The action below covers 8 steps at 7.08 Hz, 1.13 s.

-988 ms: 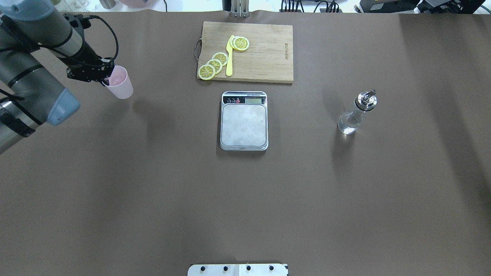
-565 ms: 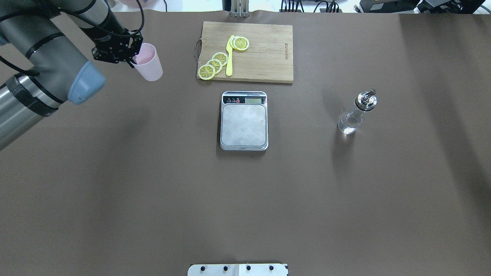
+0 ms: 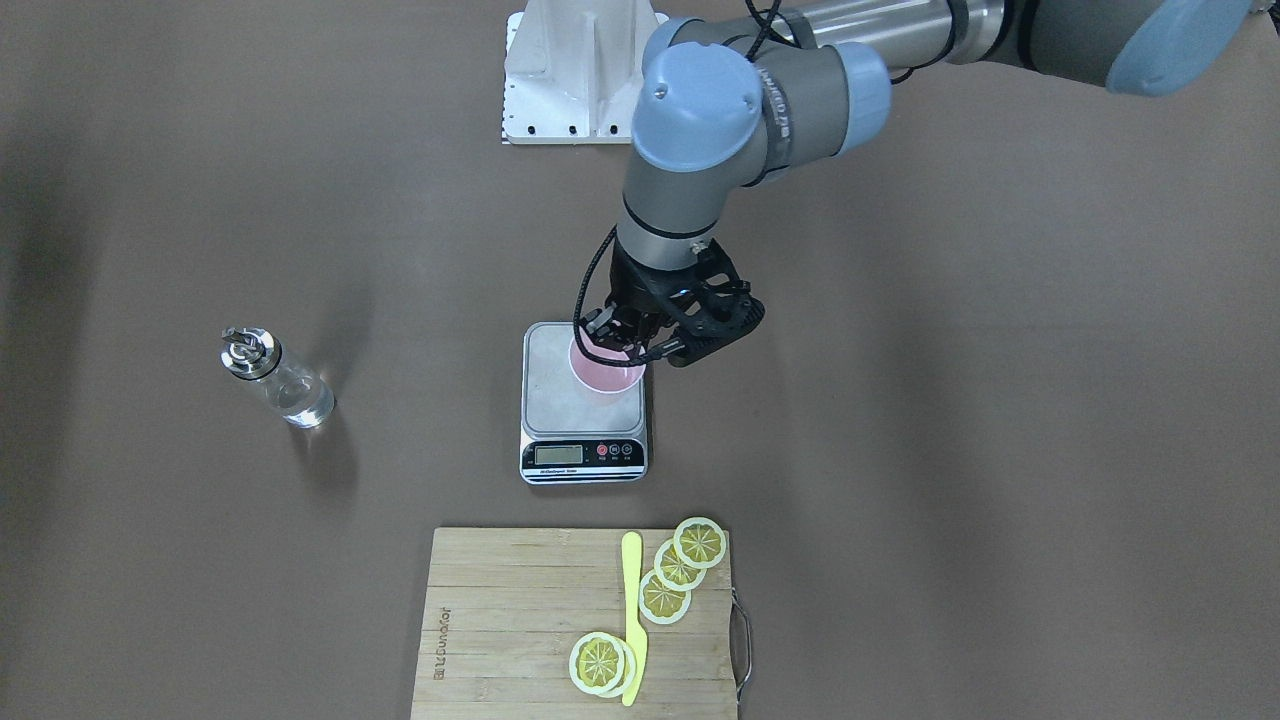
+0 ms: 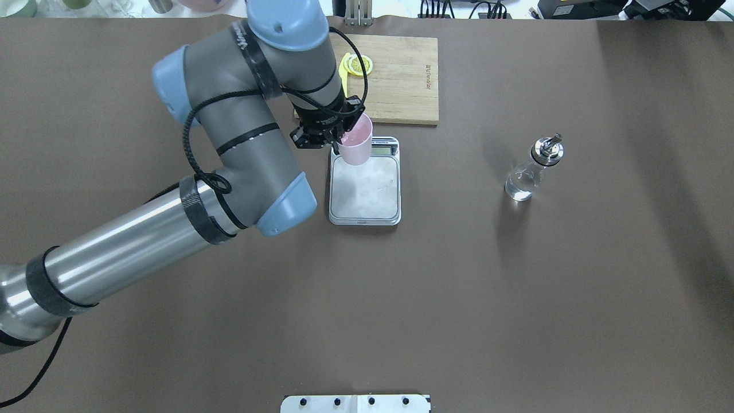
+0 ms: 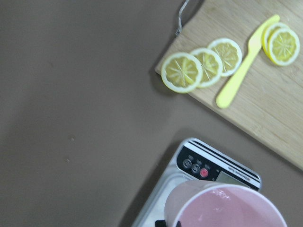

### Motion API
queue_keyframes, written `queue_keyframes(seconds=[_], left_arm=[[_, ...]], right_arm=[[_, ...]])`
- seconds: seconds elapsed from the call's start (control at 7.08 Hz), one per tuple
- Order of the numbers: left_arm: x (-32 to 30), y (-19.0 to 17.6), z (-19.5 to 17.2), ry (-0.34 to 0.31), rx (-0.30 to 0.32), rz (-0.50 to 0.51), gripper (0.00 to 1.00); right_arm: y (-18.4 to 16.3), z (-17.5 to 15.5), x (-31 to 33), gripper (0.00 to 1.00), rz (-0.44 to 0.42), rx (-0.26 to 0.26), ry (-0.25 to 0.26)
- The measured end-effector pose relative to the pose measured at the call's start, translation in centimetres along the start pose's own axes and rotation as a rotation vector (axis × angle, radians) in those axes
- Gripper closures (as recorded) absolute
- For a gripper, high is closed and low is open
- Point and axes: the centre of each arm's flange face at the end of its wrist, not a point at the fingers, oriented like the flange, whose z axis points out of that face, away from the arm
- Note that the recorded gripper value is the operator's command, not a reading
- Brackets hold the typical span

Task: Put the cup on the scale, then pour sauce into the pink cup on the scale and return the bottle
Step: 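Carry the pink cup with the left gripper onto the scale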

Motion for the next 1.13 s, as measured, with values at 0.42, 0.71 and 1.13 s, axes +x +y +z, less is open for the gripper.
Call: queue_keyframes(seconds=[0.42,0.71,1.13], left_arm=[[0.4,3.9,3.2,-0.033,0.042,0.029,1.0],[0.0,4.8,4.2,-0.039,0.049,0.025,0.95],[-0.4,4.8,4.4,-0.032,0.058,0.043,0.02]], right_arm=[[0.2,-1.1,-1.2,0.0,-0.025,0.023,0.0],[0.7,-1.9,-2.1,0.0,-0.044,0.039,0.0],[0.6,-2.7,-3.1,0.0,-0.065,0.057,-0.001]])
